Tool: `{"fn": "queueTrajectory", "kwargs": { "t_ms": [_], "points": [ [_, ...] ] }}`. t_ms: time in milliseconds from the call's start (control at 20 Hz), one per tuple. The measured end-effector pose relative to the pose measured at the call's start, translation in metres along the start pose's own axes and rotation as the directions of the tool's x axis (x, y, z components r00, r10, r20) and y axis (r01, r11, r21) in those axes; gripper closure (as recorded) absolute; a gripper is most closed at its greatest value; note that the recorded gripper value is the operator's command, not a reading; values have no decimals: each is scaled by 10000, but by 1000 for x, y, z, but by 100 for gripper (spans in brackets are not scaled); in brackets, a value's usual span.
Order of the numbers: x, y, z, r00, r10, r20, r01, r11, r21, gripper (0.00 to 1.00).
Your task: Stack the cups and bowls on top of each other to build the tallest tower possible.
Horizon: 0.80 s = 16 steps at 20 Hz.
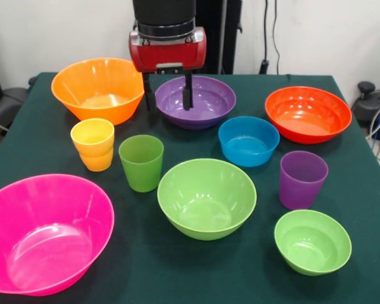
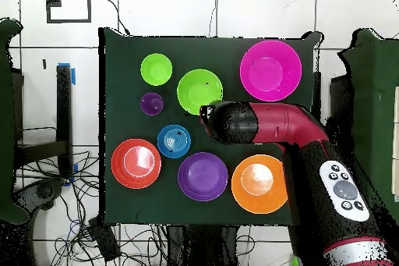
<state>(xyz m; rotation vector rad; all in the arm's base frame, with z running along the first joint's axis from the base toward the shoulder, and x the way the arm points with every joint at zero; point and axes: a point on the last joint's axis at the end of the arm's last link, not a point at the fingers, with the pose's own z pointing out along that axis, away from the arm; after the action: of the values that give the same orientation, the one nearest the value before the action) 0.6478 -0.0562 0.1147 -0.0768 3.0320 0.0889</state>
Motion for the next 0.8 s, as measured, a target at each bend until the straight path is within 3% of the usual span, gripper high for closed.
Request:
{"fn": "queueTrajectory", "kwargs": {
  "t_ms": [300, 800],
  "points": [
    [1, 1, 24, 9994, -321, -132, 320, 9995, -61, 0],
    [24, 4, 81, 9943, -769, -742, 748, 9967, -301, 0]
  ]
}}
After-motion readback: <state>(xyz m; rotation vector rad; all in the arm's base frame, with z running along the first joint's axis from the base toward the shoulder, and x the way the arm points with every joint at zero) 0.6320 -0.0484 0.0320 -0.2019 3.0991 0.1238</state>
